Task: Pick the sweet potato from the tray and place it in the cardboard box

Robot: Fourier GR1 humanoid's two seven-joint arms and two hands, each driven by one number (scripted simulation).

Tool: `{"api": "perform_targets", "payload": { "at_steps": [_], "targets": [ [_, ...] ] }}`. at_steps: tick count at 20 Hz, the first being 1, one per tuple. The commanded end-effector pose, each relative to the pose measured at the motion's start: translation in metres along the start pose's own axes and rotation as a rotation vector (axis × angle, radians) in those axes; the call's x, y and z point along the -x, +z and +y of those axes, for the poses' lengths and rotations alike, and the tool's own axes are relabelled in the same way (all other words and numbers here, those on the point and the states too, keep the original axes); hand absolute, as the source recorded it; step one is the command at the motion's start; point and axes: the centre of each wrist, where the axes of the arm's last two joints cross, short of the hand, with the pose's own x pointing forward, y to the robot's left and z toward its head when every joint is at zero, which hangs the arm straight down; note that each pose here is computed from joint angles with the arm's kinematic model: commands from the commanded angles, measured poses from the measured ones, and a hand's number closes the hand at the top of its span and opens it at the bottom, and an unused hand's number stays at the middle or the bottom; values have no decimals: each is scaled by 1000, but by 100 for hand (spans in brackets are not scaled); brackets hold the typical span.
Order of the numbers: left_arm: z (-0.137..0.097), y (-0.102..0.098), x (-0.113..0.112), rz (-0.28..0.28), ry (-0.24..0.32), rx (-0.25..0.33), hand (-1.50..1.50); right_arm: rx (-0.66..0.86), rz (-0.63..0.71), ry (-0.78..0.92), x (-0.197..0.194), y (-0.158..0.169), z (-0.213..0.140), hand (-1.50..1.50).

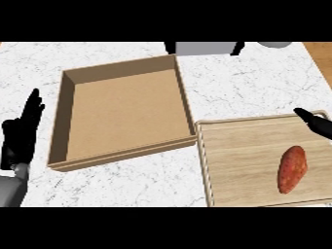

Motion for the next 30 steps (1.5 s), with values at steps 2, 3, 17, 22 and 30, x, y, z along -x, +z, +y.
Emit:
{"api": "perform_targets", "payload": {
  "at_steps": [2,3,17,22,30],
  "targets": [
    [-9,19,10,21,-29,103,0,494,74,-53,30,26,-18,-150],
    [-16,27,10,13,-27,128,0,534,38,-46,38,36,-15,-150],
    [-14,34,-2,-8,-26,149,0,-97,385,630,-15,75,-91,-150],
    [-25,43,8,-14,-44,155,0,-347,529,691,-50,80,-79,-150],
    [-30,34,2,-14,-21,156,0,-351,658,702,-64,77,-19,-150]
  ]
}}
